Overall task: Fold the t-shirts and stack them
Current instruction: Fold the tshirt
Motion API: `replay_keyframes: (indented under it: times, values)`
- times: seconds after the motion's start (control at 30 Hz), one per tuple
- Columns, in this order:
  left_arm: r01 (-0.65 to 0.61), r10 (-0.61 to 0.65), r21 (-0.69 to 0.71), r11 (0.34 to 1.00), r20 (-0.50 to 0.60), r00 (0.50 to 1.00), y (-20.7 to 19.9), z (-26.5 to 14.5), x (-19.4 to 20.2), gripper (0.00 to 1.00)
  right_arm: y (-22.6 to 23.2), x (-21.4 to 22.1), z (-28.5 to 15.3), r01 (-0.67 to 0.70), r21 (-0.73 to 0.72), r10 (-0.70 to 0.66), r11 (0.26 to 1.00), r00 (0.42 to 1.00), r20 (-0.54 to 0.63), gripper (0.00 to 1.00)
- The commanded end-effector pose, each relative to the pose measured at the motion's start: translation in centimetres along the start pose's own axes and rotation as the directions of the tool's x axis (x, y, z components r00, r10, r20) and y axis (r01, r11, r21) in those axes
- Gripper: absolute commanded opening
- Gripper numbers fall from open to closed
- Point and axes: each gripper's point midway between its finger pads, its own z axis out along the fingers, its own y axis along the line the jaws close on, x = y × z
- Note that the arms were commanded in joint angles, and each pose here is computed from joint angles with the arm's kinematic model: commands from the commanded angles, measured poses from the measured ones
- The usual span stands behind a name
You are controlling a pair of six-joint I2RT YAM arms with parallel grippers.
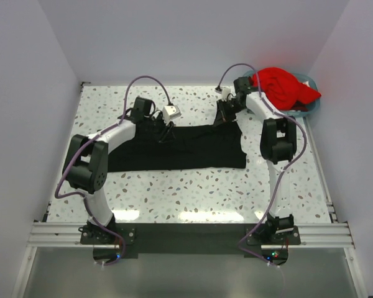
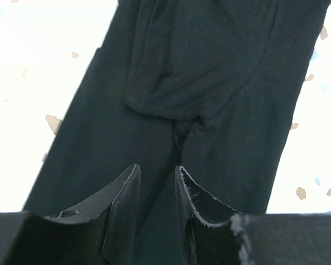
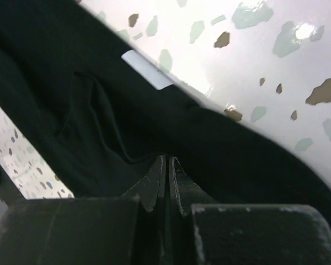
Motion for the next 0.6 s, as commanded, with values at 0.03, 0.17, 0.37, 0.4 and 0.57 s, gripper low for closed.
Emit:
replay_keyframes:
  times: [0.03,0.17,0.37,0.4,0.57]
  values:
    - [-0.051,0.051,-0.015,0.999,0.03,0.998,-0.6,-1.2,-1.1,0.37,3.9,-2.0,-3.5,0.105,-0.036,-0.102,0.994,0.991,0.089,0.0]
    - [-0.058,0.059,-0.021,0.998,0.022,0.998,-0.8,-1.5,-0.8,0.38,4.6,-1.0,-3.9,0.119,-0.042,-0.116,0.992,0.991,0.073,0.0]
    - [-0.068,0.069,-0.022,0.997,0.023,0.997,-0.9,-1.7,-0.9,0.38,5.8,2.0,-4.2,0.141,-0.063,-0.141,0.988,0.99,0.0,0.0]
    - [-0.067,0.067,-0.022,0.998,0.023,0.997,-0.9,-1.7,-0.9,0.38,5.8,3.1,-3.9,0.129,-0.071,-0.131,0.989,0.991,-0.023,0.0]
    - [-0.066,0.066,-0.022,0.998,0.018,0.998,-1.1,-1.9,-0.8,0.38,7.5,6.5,-2.8,0.138,-0.125,-0.152,0.983,0.982,-0.109,0.05]
